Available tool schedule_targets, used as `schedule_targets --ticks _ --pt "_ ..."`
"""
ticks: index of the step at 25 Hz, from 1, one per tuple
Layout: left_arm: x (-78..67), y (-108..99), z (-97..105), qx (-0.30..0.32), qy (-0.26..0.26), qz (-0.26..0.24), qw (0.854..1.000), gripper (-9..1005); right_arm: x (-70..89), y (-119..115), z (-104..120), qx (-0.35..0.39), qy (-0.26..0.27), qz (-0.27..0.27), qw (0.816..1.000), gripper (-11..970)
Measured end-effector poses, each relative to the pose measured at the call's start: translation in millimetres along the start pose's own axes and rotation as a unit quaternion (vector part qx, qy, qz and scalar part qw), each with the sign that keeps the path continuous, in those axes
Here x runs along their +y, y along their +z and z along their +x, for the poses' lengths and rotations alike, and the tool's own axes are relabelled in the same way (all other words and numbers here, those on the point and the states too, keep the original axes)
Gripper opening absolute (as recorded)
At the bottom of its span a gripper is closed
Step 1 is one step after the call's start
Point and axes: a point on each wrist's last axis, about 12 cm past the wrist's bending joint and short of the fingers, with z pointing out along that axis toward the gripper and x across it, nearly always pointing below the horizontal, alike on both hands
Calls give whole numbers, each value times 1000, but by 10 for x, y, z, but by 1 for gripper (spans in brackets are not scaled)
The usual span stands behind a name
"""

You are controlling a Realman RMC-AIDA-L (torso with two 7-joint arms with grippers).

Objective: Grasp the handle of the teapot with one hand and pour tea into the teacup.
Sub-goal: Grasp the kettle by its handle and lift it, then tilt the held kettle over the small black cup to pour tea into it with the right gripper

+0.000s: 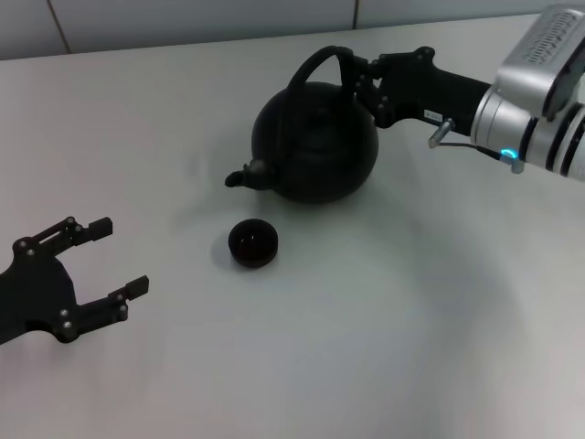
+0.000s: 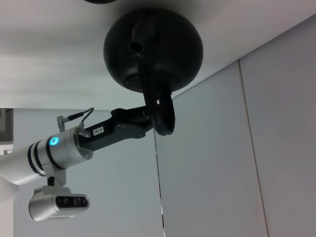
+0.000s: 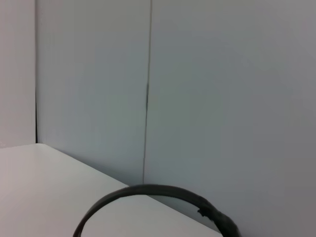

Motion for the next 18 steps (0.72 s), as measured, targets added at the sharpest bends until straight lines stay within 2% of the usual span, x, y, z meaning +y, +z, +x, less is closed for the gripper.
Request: schedule_targets --ticks 5,18 --pt "-1 3 -1 -1 1 0 1000 813 -31 -4 -42 -3 -15 -1 1000 74" --pt "-3 -5 1 -2 0 -3 1000 813 -97 -136 -158 -2 -95 -35 995 74"
